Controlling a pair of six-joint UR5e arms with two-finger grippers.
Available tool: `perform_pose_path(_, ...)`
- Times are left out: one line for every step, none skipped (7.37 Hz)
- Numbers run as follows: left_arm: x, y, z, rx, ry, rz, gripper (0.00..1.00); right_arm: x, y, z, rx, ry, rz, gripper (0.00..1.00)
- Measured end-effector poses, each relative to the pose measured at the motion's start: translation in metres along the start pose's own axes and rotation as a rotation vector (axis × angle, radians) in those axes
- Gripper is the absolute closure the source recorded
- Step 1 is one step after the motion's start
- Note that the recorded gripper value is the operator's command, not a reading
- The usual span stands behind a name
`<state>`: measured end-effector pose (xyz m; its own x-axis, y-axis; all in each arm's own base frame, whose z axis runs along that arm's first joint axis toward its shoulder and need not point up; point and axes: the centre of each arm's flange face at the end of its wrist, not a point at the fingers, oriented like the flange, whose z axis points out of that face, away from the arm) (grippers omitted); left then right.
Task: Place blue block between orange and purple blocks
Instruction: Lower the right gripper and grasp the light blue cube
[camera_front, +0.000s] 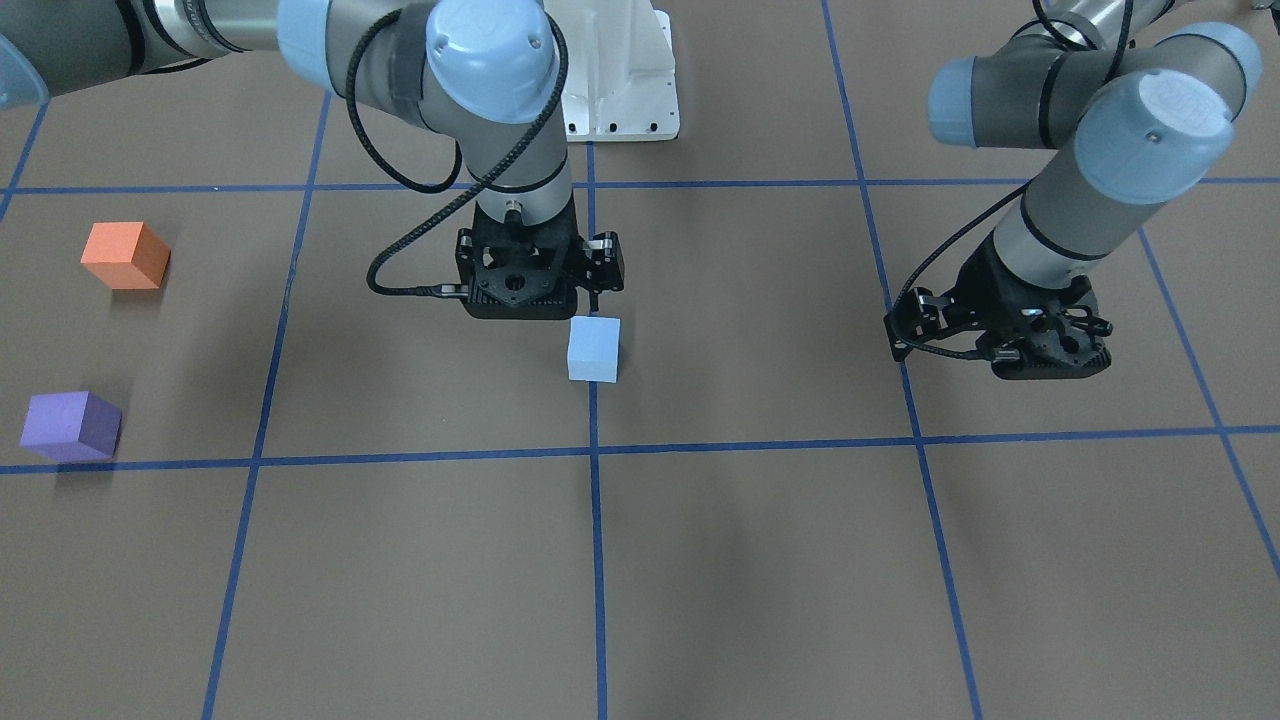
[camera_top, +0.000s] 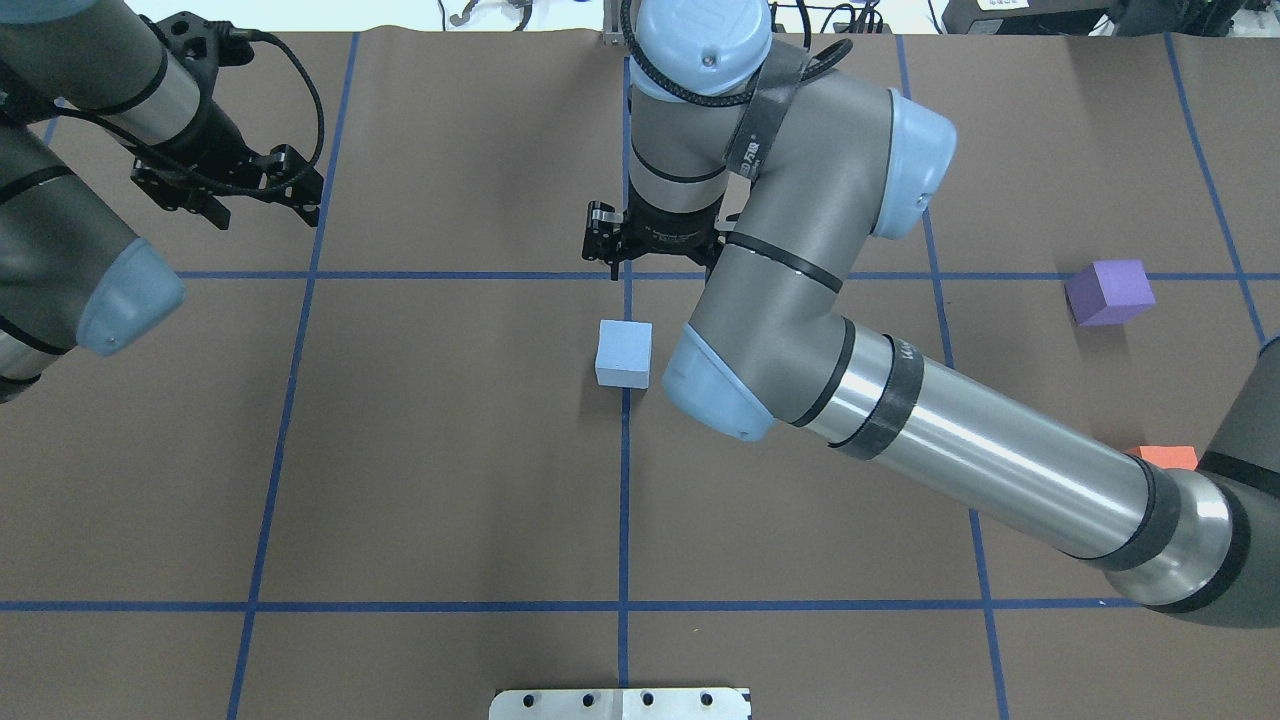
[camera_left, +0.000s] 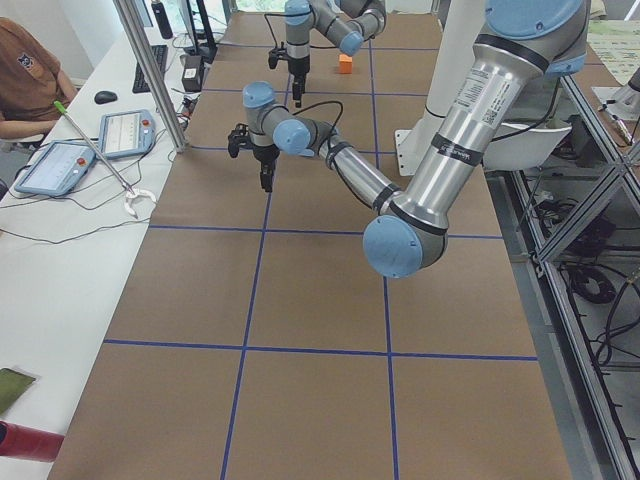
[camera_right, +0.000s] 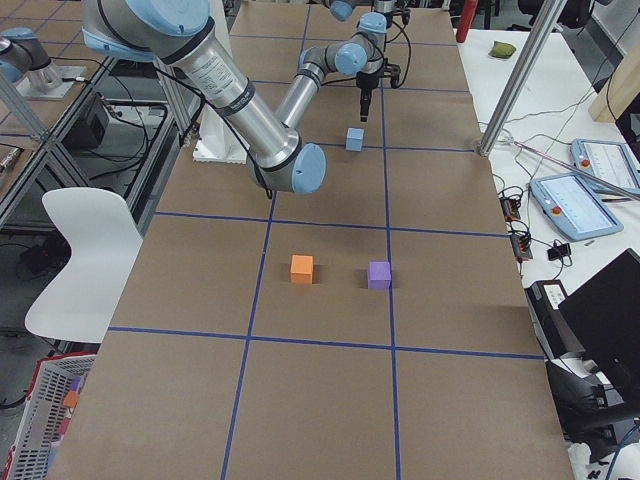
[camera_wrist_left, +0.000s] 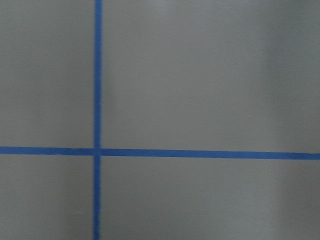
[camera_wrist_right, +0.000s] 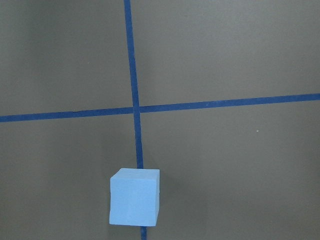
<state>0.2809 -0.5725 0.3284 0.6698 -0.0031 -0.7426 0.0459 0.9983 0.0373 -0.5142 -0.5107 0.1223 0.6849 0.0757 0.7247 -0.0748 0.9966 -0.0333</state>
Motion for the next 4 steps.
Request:
perform_pose_path(-0.012, -0.004, -0.002, 0.005, -0.009, 0.012, 0.00, -0.008, -0.001, 0.025, -0.005, -0.005, 0.002, 0.00)
perform_pose_path(-0.021, -0.006, -0.002, 0.007, -0.016, 0.018, 0.00, -0.013, 0.001, 0.044, -0.013, -0.002, 0.002, 0.00)
perform_pose_path(-0.027, -0.008, -0.002, 0.008, -0.021, 0.020, 0.00, -0.017, 0.006, 0.060, -0.019, 0.012, -0.002, 0.00)
perform_pose_path(-0.030, -0.008, -0.001, 0.008, -0.024, 0.021, 0.00, -0.019, 0.011, 0.073, -0.020, 0.028, -0.009, 0.00)
